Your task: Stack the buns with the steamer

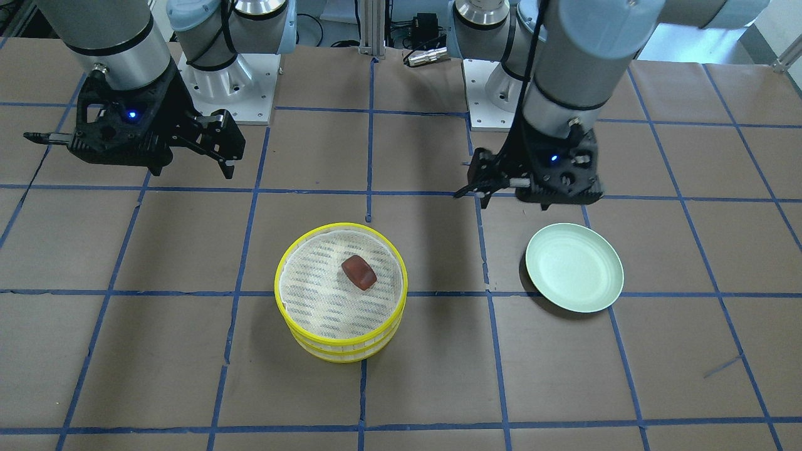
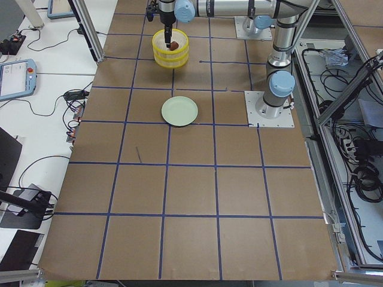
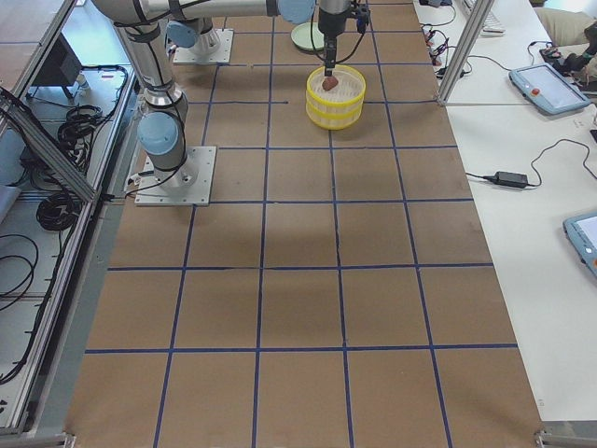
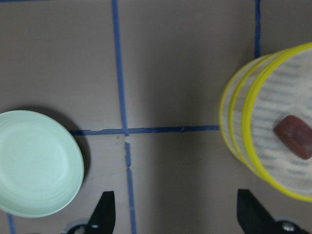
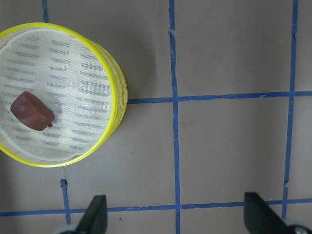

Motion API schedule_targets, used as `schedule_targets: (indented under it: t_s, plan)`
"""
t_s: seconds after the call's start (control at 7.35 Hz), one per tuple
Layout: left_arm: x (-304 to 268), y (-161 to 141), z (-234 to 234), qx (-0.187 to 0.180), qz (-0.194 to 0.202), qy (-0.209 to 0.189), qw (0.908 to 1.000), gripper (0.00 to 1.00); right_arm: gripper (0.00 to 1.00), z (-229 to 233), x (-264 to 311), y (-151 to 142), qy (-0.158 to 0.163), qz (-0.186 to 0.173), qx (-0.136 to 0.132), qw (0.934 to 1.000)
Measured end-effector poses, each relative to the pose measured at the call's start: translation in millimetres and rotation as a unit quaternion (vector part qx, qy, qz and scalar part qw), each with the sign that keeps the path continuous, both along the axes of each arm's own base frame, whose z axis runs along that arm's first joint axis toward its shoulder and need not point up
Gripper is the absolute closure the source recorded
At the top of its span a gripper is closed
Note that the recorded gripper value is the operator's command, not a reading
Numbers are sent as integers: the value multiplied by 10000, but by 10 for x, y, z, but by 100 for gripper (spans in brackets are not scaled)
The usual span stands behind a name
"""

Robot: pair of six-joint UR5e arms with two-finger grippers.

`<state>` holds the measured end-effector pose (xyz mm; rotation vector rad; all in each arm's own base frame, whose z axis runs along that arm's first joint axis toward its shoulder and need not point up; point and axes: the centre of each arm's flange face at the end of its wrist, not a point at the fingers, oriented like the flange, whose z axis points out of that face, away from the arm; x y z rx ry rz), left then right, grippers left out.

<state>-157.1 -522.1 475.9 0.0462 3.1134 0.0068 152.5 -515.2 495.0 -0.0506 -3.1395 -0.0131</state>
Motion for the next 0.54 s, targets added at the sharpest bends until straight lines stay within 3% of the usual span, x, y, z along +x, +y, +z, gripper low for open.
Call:
schedule_targets:
  t_s: [0.27, 0.54]
  plan:
    - [202, 294, 290, 160, -66, -114, 9998, 9, 0, -5, -1, 14, 1, 3, 33, 10000]
    - [155, 314, 282, 259, 6, 212, 9994, 7, 0, 2, 3, 17, -17, 9, 31, 10000]
